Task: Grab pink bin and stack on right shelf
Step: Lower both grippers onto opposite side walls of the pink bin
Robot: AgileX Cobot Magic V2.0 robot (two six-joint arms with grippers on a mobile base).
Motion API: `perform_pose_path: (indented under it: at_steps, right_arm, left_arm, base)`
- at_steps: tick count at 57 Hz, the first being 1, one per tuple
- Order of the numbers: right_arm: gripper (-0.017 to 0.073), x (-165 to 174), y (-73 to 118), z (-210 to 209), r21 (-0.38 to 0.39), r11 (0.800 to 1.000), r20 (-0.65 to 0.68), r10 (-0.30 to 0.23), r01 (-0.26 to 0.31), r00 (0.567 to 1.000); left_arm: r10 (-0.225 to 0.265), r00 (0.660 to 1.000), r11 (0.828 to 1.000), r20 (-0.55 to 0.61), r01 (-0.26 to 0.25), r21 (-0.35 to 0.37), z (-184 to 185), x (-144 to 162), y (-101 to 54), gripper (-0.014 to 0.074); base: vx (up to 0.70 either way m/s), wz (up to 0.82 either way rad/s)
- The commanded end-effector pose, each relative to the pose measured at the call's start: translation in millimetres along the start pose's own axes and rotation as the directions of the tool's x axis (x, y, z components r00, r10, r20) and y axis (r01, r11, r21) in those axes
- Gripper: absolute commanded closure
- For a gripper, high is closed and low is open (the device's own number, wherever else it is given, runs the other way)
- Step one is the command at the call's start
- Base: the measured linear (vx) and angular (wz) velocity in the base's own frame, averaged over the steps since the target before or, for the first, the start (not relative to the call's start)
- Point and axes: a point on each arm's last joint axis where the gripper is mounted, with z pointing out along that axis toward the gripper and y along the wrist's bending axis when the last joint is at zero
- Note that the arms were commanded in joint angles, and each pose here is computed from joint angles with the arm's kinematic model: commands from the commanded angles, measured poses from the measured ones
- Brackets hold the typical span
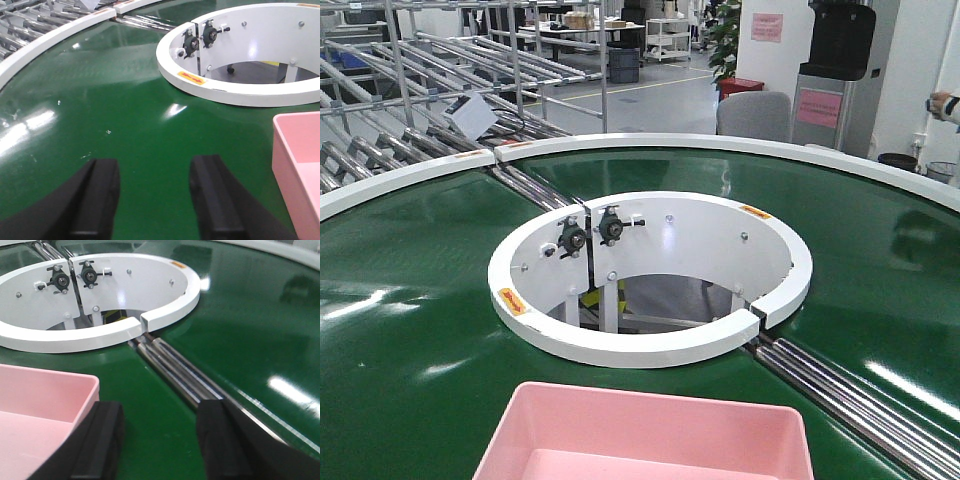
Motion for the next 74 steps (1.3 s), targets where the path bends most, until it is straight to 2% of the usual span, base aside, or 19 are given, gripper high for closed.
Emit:
perform_pose_path:
  at_steps: [1, 5, 9, 13, 17, 22, 29, 34, 39, 46, 53, 64, 74]
  right_arm:
    - [0.0110, -16.8, 1.2, 2.7, -0.013, 0.998, 0.052, 0.060, -0.059, 0.997]
    - [0.0123, -14.7, 3.7, 10.5, -0.026, 0.996, -0.122, 0.077, -0.081, 0.990]
    - [0.0135, -19.7, 6.7, 19.1, -0.050, 0.996, -0.255, 0.053, -0.068, 0.966]
    - [0.0143, -27.4, 10.8, 34.1, -0.091, 0.994, -0.343, 0.033, -0.069, 0.939]
    - [0.0146, -33.5, 15.2, 49.3, -0.130, 0.987, -0.394, 0.033, -0.091, 0.918]
    - [0.0148, -36.8, 21.9, 69.6, -0.172, 0.976, -0.458, 0.040, -0.133, 0.888]
    - [0.0150, -31.8, 37.0, 93.9, -0.195, 0.966, -0.546, 0.035, -0.168, 0.837]
    - [0.0150, -26.4, 49.6, 108.5, -0.188, 0.960, -0.592, 0.056, -0.206, 0.804]
    - [0.0150, -19.2, 59.7, 120.0, -0.183, 0.963, -0.624, 0.043, -0.199, 0.780]
    - [0.0150, -9.5, 62.2, 133.7, -0.107, 0.961, -0.666, 0.123, -0.257, 0.736]
    - [0.0150, -4.6, 63.2, 142.2, -0.090, 0.957, -0.669, 0.146, -0.274, 0.729]
    - [0.0150, -0.2, 63.6, 147.0, -0.083, 0.958, -0.679, 0.148, -0.275, 0.719]
    - [0.0150, 6.0, 63.9, 153.2, -0.075, 0.960, -0.693, 0.145, -0.270, 0.706]
  left_arm:
    - [-0.029, 0.997, 1.000, 0.073, 0.030, -0.002, 6.4, -18.5, 1.6, 0.0097]
    - [-0.043, 0.999, 0.999, -0.034, 0.044, 0.030, 17.2, -22.8, 0.0, 0.0103]
    - [-0.034, 0.992, 0.996, -0.122, 0.043, 0.075, 29.5, -29.1, -4.0, 0.0104]
    - [-0.030, 0.987, 0.989, -0.159, 0.052, 0.135, 41.1, -40.2, -11.1, 0.0104]
    - [-0.050, 0.980, 0.973, -0.193, 0.091, 0.211, 55.7, -53.2, -21.9, 0.0104]
    - [-0.017, 0.968, 0.951, -0.249, 0.093, 0.296, 77.6, -58.8, -38.8, 0.0102]
    - [0.024, 0.943, 0.930, -0.333, 0.101, 0.354, 108.0, -56.7, -59.0, 0.0102]
    - [0.013, 0.912, 0.921, -0.411, 0.149, 0.360, 126.9, -50.7, -69.2, 0.0102]
    - [0.010, 0.876, 0.914, -0.482, 0.187, 0.359, 143.9, -43.3, -77.8, 0.0102]
    - [0.039, 0.842, 0.906, -0.538, 0.197, 0.374, 159.7, -35.3, -86.8, 0.0102]
    - [0.050, 0.812, 0.904, -0.582, 0.210, 0.372, 170.7, -26.0, -90.6, 0.0102]
    - [0.075, 0.747, 0.901, -0.661, 0.234, 0.366, 184.5, -4.9, -96.0, 0.0102]
    - [0.078, 0.723, 0.901, -0.686, 0.243, 0.359, 191.5, 4.8, -98.2, 0.0105]
  base:
    - [0.00, 0.00]
    - [0.00, 0.00]
    - [0.00, 0.00]
    - [0.00, 0.00]
    - [0.00, 0.00]
    - [0.00, 0.00]
    - [0.00, 0.00]
    - [0.00, 0.00]
    - [0.00, 0.00]
    - [0.00, 0.00]
    - [0.00, 0.00]
    - [0.00, 0.00]
    - [0.00, 0.00]
